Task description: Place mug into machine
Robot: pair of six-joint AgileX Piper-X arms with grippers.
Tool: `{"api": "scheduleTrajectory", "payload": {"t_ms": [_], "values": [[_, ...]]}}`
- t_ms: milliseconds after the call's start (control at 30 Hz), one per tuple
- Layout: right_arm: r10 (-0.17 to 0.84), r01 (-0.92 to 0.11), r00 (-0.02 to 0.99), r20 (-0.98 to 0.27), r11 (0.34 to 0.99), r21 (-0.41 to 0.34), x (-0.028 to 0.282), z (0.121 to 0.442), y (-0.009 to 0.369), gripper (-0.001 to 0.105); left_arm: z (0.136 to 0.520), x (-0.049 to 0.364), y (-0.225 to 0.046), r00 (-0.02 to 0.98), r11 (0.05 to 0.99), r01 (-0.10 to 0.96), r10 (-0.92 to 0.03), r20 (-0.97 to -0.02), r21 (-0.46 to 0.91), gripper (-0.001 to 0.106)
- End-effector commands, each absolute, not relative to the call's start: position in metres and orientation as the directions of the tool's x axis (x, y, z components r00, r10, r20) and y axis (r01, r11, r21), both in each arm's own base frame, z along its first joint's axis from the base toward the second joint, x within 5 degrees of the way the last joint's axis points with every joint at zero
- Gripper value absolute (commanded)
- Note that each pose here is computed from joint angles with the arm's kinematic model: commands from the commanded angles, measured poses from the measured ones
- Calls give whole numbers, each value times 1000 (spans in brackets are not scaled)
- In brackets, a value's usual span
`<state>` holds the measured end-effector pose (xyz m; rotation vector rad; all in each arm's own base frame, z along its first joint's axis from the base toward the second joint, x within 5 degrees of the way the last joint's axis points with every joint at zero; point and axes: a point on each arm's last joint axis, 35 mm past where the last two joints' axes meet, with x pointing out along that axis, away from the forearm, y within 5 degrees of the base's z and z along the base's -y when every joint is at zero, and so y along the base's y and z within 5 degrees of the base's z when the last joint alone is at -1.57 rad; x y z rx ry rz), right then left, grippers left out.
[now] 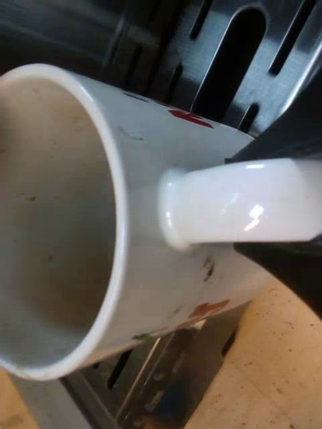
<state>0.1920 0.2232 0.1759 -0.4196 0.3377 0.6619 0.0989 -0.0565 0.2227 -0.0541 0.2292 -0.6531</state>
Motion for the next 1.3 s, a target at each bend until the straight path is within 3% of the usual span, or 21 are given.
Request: {"api": "scheduleTrajectory", "payload": {"t_ms": [33, 400, 500, 567, 600, 700, 1033, 1300], "values": [[541, -636, 763, -355, 728, -258, 200, 190, 234, 0, 226, 99, -57, 769, 788, 604, -615, -175, -116, 89], [517, -612, 782, -348, 745, -265, 217, 189, 253, 0, 226, 99, -57, 765, 784, 609, -620, -174, -117, 89], [523, -608, 786, -330, 750, -261, 217, 192, 254, 22, 226, 99, -57, 764, 784, 610, -621, -174, -117, 89], [523, -608, 786, -330, 750, -261, 217, 192, 254, 31, 226, 99, -57, 764, 784, 610, -621, -174, -117, 89], [523, -608, 786, -330, 750, -261, 217, 192, 254, 44, 226, 99, -57, 764, 784, 610, -621, -174, -117, 89], [532, -612, 784, -320, 747, -259, 214, 197, 255, 54, 226, 99, -57, 764, 784, 610, -621, -174, -117, 89], [524, -596, 793, -310, 772, -222, 190, 199, 228, 54, 226, 99, -57, 764, 784, 610, -621, -174, -117, 89], [533, -590, 797, -284, 787, -180, 183, 180, 219, 54, 226, 99, -57, 764, 784, 610, -621, -174, -117, 89]]}}
